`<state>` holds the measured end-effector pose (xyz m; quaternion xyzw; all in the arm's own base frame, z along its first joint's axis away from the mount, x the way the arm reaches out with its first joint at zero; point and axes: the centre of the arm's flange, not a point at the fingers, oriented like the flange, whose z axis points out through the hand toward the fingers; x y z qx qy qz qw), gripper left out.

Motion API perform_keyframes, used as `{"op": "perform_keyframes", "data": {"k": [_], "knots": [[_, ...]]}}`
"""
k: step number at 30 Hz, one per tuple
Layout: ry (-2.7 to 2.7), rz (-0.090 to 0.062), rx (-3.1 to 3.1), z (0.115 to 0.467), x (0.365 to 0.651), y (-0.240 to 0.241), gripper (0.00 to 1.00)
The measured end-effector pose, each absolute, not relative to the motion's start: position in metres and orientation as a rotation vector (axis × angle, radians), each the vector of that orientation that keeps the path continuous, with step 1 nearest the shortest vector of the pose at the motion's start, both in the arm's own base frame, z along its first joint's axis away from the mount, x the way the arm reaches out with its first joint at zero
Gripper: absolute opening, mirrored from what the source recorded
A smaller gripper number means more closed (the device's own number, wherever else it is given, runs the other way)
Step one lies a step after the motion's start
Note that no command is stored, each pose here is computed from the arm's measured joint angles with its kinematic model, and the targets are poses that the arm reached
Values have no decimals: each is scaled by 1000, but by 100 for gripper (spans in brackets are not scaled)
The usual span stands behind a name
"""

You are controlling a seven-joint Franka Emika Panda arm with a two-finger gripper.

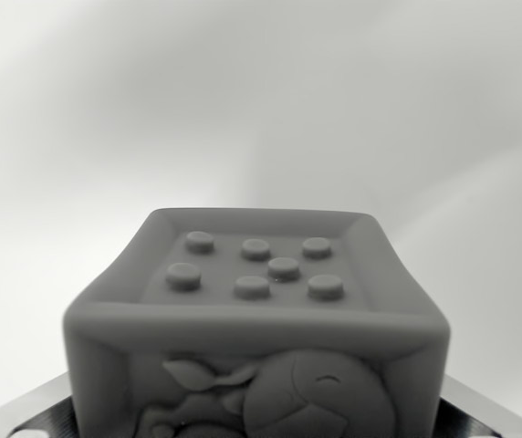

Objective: Destack cube

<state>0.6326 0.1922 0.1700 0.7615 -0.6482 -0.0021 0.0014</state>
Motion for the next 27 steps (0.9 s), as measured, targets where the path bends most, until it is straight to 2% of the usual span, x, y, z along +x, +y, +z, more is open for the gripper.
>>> {"op": "perform_keyframes", "data": {"k": [27], "knots": [[-2035, -6, 2390, 119, 633, 192, 0]]}}
